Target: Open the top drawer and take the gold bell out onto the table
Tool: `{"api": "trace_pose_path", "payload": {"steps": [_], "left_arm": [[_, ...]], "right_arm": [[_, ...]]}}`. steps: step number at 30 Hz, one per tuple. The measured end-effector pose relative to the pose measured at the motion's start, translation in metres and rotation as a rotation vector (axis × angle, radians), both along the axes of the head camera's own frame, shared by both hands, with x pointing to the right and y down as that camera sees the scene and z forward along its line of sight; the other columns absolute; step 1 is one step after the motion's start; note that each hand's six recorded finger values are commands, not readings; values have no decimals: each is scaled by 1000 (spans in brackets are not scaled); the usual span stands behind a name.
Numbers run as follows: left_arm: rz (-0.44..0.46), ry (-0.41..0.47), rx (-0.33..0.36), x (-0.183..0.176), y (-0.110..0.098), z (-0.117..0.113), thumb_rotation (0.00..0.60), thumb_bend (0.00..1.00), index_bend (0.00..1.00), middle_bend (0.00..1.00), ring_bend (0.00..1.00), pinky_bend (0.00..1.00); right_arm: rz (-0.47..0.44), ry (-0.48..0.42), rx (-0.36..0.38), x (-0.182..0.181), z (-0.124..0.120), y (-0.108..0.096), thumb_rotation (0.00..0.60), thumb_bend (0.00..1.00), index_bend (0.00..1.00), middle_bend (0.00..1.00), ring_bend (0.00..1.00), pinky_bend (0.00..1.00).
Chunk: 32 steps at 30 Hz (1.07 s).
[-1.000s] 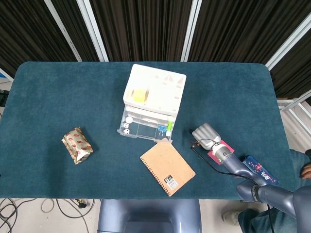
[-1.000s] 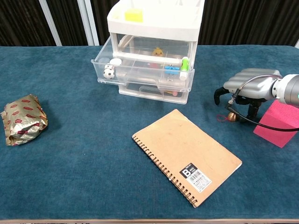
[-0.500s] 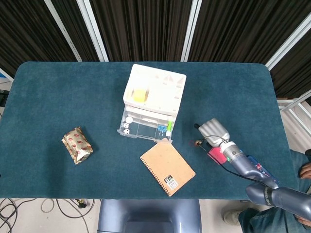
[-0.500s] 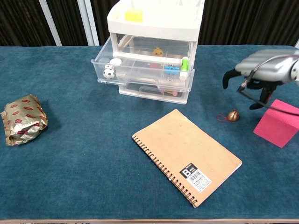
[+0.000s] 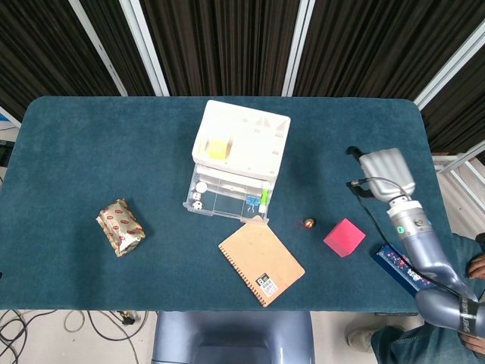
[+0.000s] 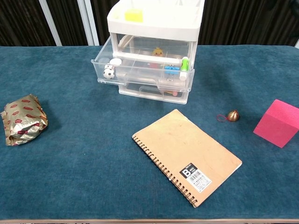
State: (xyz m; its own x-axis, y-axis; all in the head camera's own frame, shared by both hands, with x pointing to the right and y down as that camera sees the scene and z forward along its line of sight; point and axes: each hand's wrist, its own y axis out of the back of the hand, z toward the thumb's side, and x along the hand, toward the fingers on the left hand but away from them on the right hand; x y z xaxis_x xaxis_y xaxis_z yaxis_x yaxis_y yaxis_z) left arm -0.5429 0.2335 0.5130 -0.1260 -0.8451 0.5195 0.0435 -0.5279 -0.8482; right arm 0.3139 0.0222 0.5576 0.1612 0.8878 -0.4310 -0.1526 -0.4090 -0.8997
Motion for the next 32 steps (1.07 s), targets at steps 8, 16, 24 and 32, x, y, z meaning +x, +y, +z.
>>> {"api": "trace_pose_path", "payload": {"steps": [8, 16, 24, 32], "left_arm": [[2, -1, 8, 0, -1, -1, 600, 205, 104, 0, 0, 0], [29, -28, 37, 0, -4, -6, 600, 205, 102, 0, 0, 0], [81, -5, 86, 7, -8, -13, 600, 205, 101, 0, 0, 0], [117, 23, 97, 9, -10, -16, 600, 205, 101, 0, 0, 0]], "right_arm": [[136, 2, 93, 33, -32, 27, 600, 190, 240, 162, 362, 261], [217, -22, 224, 67, -56, 86, 600, 163, 216, 160, 356, 251], [263, -29, 184, 86, -38, 168, 600, 163, 215, 160, 353, 251], [214, -48, 121, 86, -20, 206, 600, 163, 212, 157, 353, 251]]}}
